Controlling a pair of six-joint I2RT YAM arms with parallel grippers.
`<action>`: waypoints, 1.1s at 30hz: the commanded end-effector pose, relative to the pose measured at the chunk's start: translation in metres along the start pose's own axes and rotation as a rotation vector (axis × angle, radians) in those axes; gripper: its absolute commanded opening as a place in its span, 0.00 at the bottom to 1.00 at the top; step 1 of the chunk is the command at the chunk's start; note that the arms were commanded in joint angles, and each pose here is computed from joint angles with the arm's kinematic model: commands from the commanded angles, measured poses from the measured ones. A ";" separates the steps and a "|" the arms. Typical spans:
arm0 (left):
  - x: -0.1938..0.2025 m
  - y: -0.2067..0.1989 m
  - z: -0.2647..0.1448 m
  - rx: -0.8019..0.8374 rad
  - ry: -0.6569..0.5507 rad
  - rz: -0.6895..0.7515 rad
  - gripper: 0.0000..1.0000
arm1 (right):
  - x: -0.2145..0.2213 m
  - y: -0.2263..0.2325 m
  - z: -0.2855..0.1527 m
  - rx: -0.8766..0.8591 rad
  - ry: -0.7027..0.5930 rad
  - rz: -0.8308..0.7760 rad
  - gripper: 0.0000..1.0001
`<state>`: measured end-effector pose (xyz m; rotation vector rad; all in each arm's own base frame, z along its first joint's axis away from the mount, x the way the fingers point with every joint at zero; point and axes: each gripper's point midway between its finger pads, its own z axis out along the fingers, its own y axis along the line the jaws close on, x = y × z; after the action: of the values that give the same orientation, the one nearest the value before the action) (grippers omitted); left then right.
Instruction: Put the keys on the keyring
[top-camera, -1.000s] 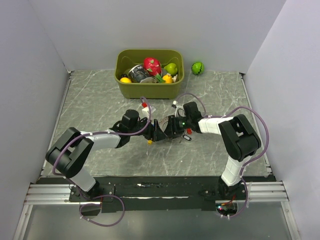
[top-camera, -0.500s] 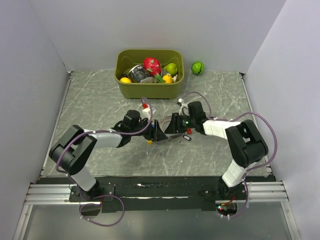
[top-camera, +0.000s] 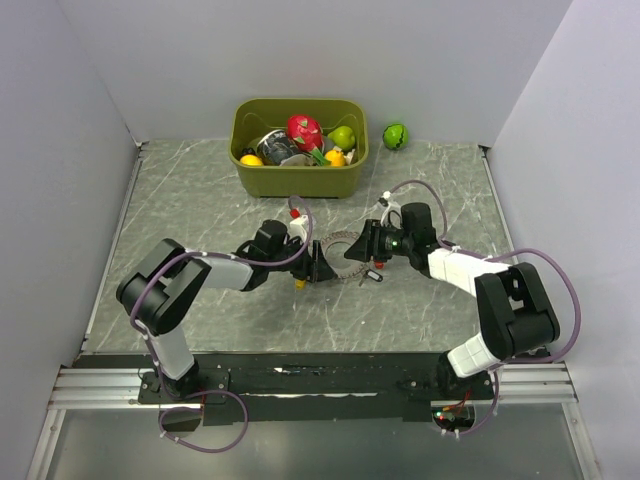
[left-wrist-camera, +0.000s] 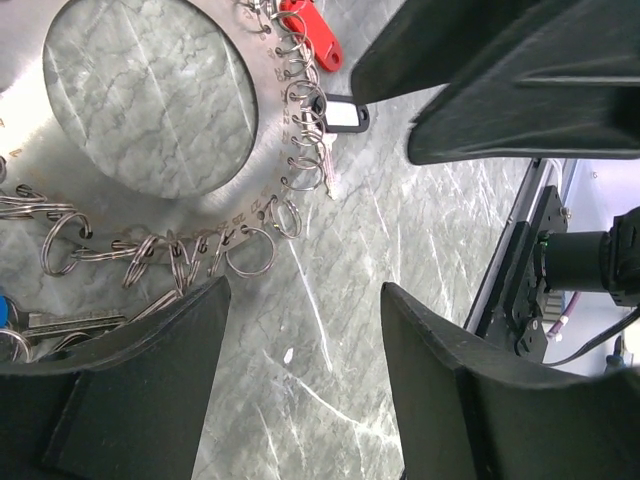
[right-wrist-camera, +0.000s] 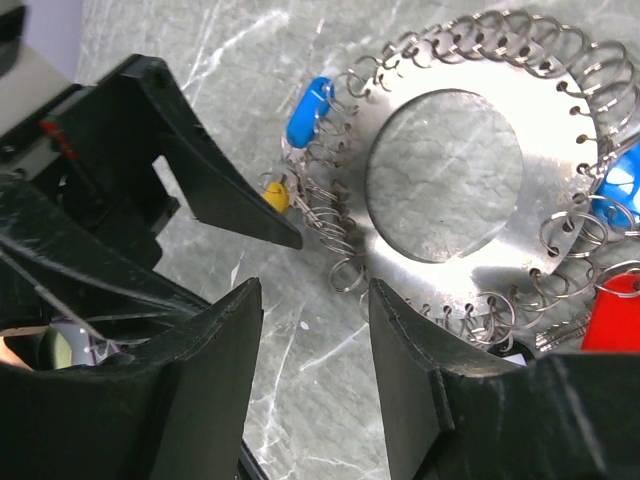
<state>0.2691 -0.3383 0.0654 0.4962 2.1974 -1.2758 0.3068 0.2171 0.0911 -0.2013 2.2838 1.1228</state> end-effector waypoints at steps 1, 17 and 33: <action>-0.018 -0.007 0.006 0.010 -0.048 0.050 0.67 | -0.014 0.011 -0.008 -0.037 -0.056 -0.055 0.55; -0.021 0.007 0.010 -0.092 -0.102 0.074 0.67 | -0.011 0.012 -0.010 -0.043 -0.057 -0.073 0.55; -0.010 0.008 0.022 -0.041 -0.078 0.078 0.52 | -0.010 0.016 -0.012 -0.057 -0.061 -0.077 0.55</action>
<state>0.2859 -0.3448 0.0527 0.4683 2.1592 -1.1584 0.3002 0.2160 0.0919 -0.2215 2.2705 1.1367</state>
